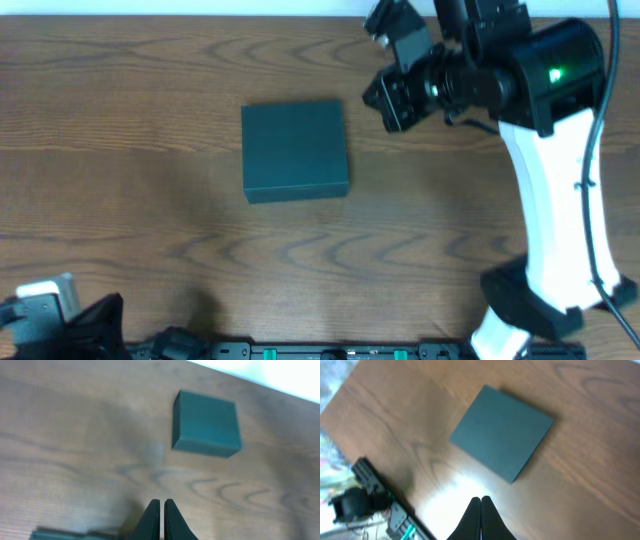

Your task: Pack container

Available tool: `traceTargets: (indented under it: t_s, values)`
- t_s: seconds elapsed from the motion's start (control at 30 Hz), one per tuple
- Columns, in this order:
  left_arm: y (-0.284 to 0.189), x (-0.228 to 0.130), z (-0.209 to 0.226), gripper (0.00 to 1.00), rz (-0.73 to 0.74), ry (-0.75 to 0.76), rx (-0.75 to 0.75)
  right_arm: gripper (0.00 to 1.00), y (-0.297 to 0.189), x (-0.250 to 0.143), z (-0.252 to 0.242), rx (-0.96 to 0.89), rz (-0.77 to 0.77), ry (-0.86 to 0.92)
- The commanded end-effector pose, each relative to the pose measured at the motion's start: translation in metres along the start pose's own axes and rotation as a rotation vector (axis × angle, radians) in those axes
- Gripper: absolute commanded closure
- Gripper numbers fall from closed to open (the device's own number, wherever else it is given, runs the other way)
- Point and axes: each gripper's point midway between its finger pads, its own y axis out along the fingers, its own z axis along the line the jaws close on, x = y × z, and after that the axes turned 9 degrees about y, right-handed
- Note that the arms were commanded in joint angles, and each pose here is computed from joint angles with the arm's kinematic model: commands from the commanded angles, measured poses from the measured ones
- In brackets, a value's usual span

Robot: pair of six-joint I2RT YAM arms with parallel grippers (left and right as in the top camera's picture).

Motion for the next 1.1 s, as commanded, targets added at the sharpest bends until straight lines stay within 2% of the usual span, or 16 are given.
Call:
traceTargets:
  t_s: [0.0, 0.13, 0.33, 0.53, 0.57, 0.6, 0.63, 0.67, 0.7, 0.73, 0.77, 0.87, 1.07]
  values:
    - [0.015, -0.026, 0.009, 0.94, 0.049, -0.056, 0.037, 0.98, -0.024, -0.024, 0.004, -0.026, -0.015, -0.042]
    - [0.036, -0.056, 0.014, 0.94, 0.106, -0.09, 0.056, 0.99, -0.041, -0.06, -0.002, -0.066, -0.052, -0.052]
    - [0.069, -0.088, 0.003, 0.94, 0.23, -0.085, 0.019, 0.98, -0.054, -0.143, -0.006, -0.043, -0.172, -0.086]
    - [0.081, -0.097, -0.01, 0.94, 0.275, -0.091, -0.039, 0.98, -0.049, -0.217, -0.017, -0.028, -0.221, -0.026]
    - [0.081, -0.097, -0.01, 0.94, 0.276, -0.1, -0.038, 0.94, -0.049, -0.226, -0.018, -0.024, -0.232, -0.008]
    - [0.081, -0.097, -0.01, 0.94, 0.276, -0.113, -0.036, 0.77, -0.049, -0.231, -0.019, -0.019, -0.241, 0.019]
    - [0.081, -0.097, -0.01, 0.92, 0.276, -0.124, -0.035, 0.53, -0.049, -0.235, -0.019, -0.015, -0.246, 0.047]
    - [0.081, -0.097, -0.01, 0.7, 0.276, -0.144, -0.031, 0.13, -0.049, -0.24, -0.02, -0.011, -0.249, 0.078]
    - [0.081, -0.096, -0.01, 0.47, 0.275, -0.164, -0.029, 0.01, -0.049, -0.242, -0.02, -0.009, -0.252, 0.087]
    - [0.082, -0.096, -0.011, 0.1, 0.274, -0.202, -0.026, 0.01, -0.048, -0.243, -0.021, -0.008, -0.253, 0.092]
    - [0.082, -0.095, -0.011, 0.05, 0.272, -0.242, -0.021, 0.01, -0.048, -0.245, -0.02, -0.003, -0.247, 0.096]
    - [0.082, -0.095, -0.011, 0.05, 0.275, -0.339, -0.008, 0.01, -0.047, -0.246, -0.015, 0.029, -0.233, 0.127]
    - [0.082, -0.096, -0.011, 0.05, 0.275, -0.343, -0.006, 0.01, -0.047, -0.247, -0.015, 0.029, -0.233, 0.127]
